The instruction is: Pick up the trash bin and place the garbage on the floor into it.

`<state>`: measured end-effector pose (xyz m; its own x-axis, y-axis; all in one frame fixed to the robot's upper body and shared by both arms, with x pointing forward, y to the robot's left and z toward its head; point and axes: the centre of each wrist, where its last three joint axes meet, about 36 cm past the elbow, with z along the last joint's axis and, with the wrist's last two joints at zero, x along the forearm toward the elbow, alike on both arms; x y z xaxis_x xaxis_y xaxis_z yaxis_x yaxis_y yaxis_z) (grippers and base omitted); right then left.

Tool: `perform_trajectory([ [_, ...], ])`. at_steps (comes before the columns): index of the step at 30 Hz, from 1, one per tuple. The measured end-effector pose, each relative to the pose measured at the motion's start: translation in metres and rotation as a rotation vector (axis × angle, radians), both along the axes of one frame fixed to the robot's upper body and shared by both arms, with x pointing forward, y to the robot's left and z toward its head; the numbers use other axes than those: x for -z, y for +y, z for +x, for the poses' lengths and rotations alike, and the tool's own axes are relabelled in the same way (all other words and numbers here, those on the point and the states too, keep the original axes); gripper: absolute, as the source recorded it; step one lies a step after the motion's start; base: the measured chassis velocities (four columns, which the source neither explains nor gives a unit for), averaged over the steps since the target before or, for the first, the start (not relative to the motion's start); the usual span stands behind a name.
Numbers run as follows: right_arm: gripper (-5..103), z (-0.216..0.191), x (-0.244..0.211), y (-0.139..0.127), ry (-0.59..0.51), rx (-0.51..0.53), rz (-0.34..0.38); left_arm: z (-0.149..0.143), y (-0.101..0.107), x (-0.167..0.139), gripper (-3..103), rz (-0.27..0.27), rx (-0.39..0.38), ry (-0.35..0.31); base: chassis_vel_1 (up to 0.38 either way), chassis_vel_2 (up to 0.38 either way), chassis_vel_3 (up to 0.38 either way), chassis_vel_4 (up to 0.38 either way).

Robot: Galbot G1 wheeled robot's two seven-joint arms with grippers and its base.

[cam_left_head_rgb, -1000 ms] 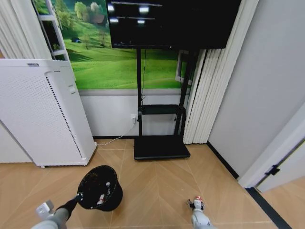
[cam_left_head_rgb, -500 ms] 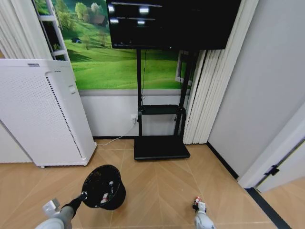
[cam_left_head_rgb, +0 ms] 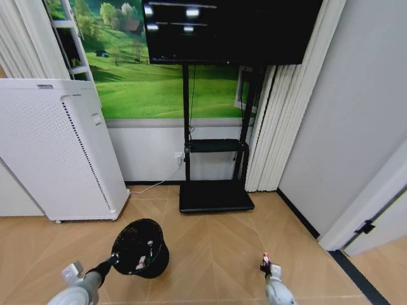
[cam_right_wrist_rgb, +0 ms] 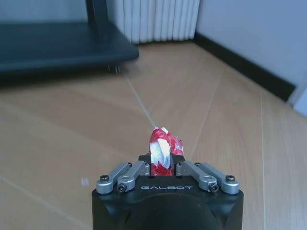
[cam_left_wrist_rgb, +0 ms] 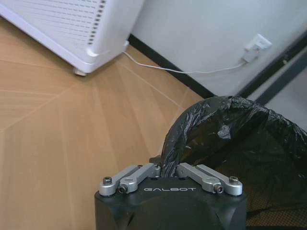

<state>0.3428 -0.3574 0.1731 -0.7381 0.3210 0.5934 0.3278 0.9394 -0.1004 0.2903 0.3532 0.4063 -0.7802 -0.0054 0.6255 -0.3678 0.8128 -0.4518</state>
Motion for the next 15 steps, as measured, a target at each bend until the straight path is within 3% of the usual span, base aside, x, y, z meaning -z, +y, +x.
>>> perform_trajectory([
  [2, 19, -0.004, -0.031, -0.009, -0.142, -0.098, -0.011, 0.018, -0.012, 0.005, 4, -0.001, 0.052, 0.003, 0.000, 0.000, 0.000, 0.000],
  [3, 19, -0.004, -0.031, -0.009, -0.142, -0.098, -0.011, 0.018, -0.012, 0.005, 4, -0.001, 0.052, 0.003, 0.000, 0.000, 0.000, 0.000],
  [6, 19, -0.006, -0.067, -0.012, -0.305, -0.276, -0.025, 0.035, -0.021, 0.012, 4, 0.008, 0.116, 0.007, 0.000, 0.000, 0.000, 0.000],
  [10, 19, -0.003, -0.090, -0.004, -0.370, -0.375, -0.007, 0.040, -0.020, 0.019, 4, 0.000, 0.136, 0.001, 0.000, 0.000, 0.000, 0.000],
  [12, 19, -0.009, -0.108, 0.005, -0.462, -0.522, -0.052, 0.054, -0.026, 0.035, 4, -0.034, 0.200, 0.012, 0.000, 0.000, 0.000, 0.000],
  [13, 19, -0.009, -0.108, 0.005, -0.462, -0.522, -0.052, 0.054, -0.026, 0.035, 4, -0.034, 0.200, 0.012, 0.000, 0.000, 0.000, 0.000],
  [15, 19, -0.021, -0.133, 0.018, -0.555, -0.607, -0.014, 0.078, -0.042, 0.055, 4, -0.052, 0.285, 0.018, 0.000, 0.000, 0.000, 0.000],
])
